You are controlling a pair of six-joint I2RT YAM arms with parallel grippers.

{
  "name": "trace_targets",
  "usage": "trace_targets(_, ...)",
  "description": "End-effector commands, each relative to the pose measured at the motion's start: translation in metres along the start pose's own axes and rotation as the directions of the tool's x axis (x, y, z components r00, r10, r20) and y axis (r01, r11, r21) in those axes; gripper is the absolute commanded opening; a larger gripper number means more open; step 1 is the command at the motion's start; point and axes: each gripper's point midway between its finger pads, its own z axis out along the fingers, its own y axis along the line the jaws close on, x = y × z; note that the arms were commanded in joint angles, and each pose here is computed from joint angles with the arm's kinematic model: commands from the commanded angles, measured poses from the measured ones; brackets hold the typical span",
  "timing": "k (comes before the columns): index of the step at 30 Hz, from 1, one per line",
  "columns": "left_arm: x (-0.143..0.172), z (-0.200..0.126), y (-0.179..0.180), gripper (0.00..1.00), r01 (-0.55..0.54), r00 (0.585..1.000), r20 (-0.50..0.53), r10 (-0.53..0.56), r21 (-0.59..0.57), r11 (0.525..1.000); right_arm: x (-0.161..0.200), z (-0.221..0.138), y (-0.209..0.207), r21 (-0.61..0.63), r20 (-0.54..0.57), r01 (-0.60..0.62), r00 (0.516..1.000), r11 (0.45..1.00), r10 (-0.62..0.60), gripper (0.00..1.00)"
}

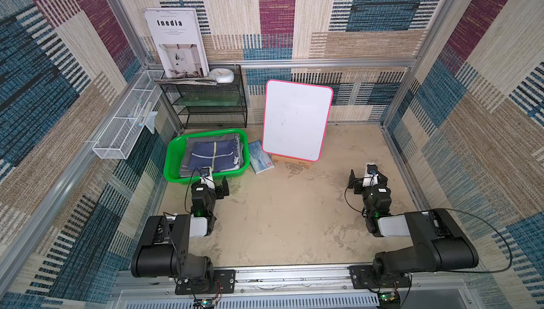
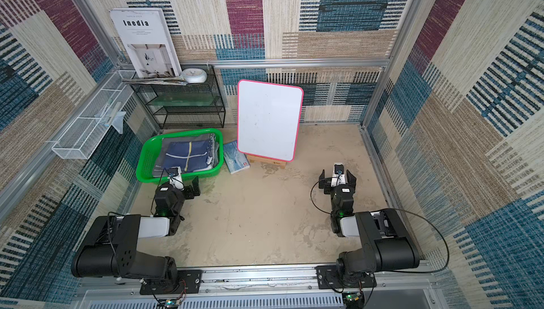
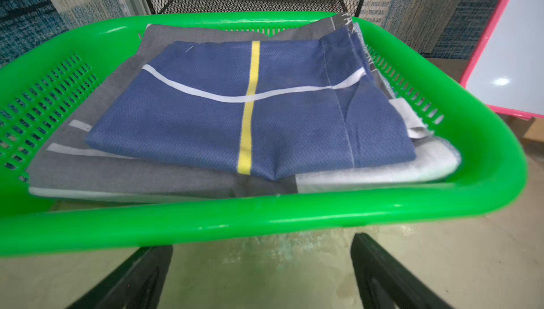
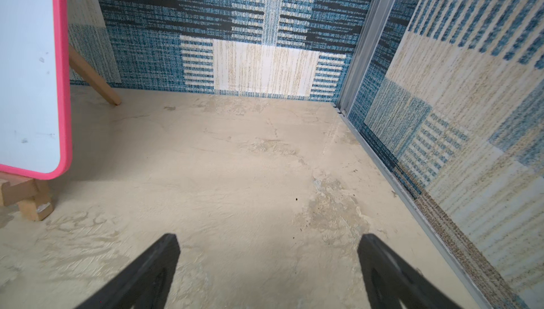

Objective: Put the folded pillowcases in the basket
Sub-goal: Reset both arms

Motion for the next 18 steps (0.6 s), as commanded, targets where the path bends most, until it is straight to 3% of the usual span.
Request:
trace_targets(1, -0.008, 0.008, -0.001, 0.99, 0.046, 0.999, 0.012, -0.046, 0.05, 0.998, -0.01, 0.004, -0.001, -0.016, 0.036, -0.036, 0.999, 0.999, 0.037, 1.0)
trace_targets(5, -0.007, 0.011, -0.001, 0.99, 0.047, 0.999, -0.007, -0.047, 0.053, 0.997, -0.001, 0.013, -0.016, 0.043, 0.03, -0.097, 0.995, 0.994, 0.096, 1.0)
trace_targets(18, -0.007, 0.017, 0.003, 0.99, 0.059, 0.998, -0.034, -0.058, 0.032, 0.998, 0.003, 0.015, -0.015, 0.036, 0.001, -0.094, 0.996, 0.995, 0.094, 1.0)
